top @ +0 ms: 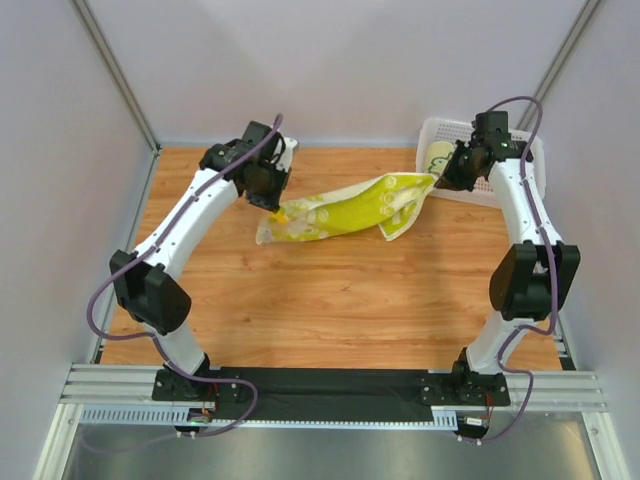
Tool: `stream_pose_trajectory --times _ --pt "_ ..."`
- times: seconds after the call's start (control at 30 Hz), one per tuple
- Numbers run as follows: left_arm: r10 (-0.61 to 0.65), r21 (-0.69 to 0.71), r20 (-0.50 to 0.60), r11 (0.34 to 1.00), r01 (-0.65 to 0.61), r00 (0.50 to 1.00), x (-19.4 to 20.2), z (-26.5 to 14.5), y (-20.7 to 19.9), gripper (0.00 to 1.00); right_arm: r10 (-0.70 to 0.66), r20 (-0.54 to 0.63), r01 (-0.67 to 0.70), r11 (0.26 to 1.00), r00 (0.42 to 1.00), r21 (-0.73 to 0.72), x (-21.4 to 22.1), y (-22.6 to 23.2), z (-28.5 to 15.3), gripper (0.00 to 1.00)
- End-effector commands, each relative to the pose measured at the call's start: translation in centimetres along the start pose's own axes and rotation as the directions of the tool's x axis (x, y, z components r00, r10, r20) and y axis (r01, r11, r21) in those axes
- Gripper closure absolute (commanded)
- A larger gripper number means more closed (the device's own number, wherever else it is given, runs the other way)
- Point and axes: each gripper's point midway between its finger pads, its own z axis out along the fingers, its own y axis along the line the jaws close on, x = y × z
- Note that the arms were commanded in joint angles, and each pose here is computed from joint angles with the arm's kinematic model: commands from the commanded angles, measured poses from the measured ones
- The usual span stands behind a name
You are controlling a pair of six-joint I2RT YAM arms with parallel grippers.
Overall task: Roll the towels
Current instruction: Flatten the towel
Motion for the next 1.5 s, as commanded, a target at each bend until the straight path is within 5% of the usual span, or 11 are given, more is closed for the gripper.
stream_pose_trajectory --times 0.0,0.3,0.4,0.43,0.47,0.5,0.53,0.6,0.97,1.2,1.47 --pt "-0.003 0.028 0.041 1.0 0.002 0.999 -0.5 -4.5 1.2 1.0 0.001 0.073 0.001 1.0 0.997 -0.027 -0.2 1.2 -5.7 1.0" --pt "-0.101 0.045 0.086 0.994 0.098 0.991 7.8 -5.4 1.7 1.0 -0.037 0.1 0.031 0.998 0.994 0.061 8.9 -5.3 -6.6 1.0" --pt "-0.164 0.053 -0.037 0.985 0.166 0.986 12.2 -3.4 1.2 0.99 -0.007 0.0 0.007 0.997 1.0 0.082 13.6 -7.3 -5.5 1.0" --pt "-0.185 0.052 -0.096 0.98 0.19 0.978 14.3 -2.8 1.0 0.87 -0.005 -0.005 0.006 0.998 1.0 0.07 14.5 -7.3 -5.9 0.97" --pt "-0.209 0.057 -0.123 0.975 0.217 0.97 15.2 -2.6 0.6 0.75 -0.003 -0.027 0.005 0.997 1.0 0.076 15.5 -7.8 -6.0 0.84" --pt "-0.223 0.079 -0.158 0.968 0.238 0.962 16.8 -2.3 0.0 0.66 0.003 -0.056 0.002 0.996 0.998 0.095 17.0 -8.6 -5.8 0.51" --pt "-0.237 0.092 -0.166 0.963 0.254 0.957 17.4 -2.3 -0.3 0.53 -0.001 -0.042 0.005 0.995 0.999 0.098 17.3 -8.8 -6.4 0.43" --pt "-0.262 0.128 -0.156 0.951 0.282 0.952 18.1 -2.9 -1.1 0.45 -0.003 -0.034 0.007 0.991 0.999 0.131 18.0 -9.7 -6.7 0.34" --pt "-0.297 0.062 -0.169 0.948 0.311 0.94 16.8 -0.6 0.0 0.36 0.0 -0.028 -0.002 0.996 1.0 -0.086 13.4 -3.2 -4.1 0.33" --pt "-0.377 0.026 -0.306 0.915 0.403 0.874 16.1 5.7 0.8 0.43 -0.192 -0.218 0.17 0.978 0.957 -0.118 15.6 1.9 2.3 0.36" --pt "-0.406 -0.08 -0.451 0.905 0.417 0.795 18.5 11.3 2.9 0.47 -0.18 -0.377 0.153 0.983 0.909 -0.102 19.5 -0.2 9.4 0.39"
